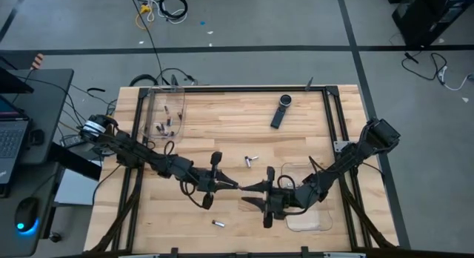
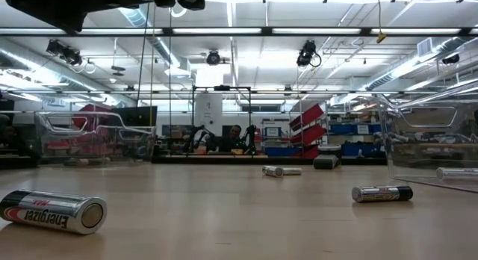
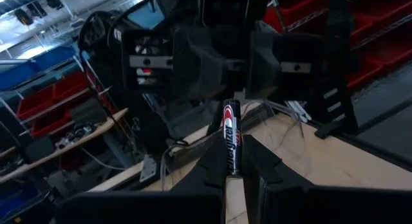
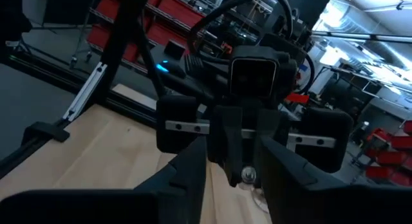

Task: Sort batteries
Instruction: Put the silver battery into the bottom transparent bin

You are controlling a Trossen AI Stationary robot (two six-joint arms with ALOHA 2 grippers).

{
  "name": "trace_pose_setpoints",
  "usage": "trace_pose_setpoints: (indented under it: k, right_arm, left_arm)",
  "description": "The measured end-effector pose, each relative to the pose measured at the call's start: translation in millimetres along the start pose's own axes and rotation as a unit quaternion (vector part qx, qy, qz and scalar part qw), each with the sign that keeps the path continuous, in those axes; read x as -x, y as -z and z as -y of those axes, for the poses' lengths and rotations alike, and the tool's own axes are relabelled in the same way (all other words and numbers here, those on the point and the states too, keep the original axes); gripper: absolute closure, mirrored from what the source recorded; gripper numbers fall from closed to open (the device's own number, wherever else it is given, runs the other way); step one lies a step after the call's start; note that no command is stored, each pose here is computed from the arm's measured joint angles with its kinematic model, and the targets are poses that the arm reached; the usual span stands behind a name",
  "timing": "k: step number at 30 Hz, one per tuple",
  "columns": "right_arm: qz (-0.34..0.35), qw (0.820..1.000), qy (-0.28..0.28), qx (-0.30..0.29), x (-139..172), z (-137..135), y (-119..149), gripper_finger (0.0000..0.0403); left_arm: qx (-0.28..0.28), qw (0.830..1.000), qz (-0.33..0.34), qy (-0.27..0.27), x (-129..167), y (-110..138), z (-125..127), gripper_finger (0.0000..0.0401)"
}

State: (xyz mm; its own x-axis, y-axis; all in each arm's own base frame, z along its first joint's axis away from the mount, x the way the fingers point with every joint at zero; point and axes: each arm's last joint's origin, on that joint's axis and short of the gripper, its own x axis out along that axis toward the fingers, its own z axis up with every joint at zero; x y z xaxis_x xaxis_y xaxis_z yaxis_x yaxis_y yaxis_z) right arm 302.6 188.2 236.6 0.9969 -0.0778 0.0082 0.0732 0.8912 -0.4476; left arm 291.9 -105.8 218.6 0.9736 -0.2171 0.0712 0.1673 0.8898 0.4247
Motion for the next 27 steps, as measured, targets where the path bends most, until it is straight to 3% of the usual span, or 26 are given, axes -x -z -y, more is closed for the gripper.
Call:
trace_pose_setpoints:
  k: [12,21,27]
  right_arm:
    - [-0.009,1.0,0.006,-0.01,-9,10,6,0.0245]
    - [0.003,1.0,-0.019,-0.022,-20,22,13,0.0258]
    - [-0.001,1.0,-0.022,-0.019,-20,22,14,0.0295]
  left_arm:
    - [-0.004,1.0,0.019,0.005,0,-3,-1,0.0387]
    - [-0.004,1.0,0.019,0.003,0,-2,-2,0.0387]
    - [-0.004,1.0,0.019,0.003,0,-2,-2,0.0387]
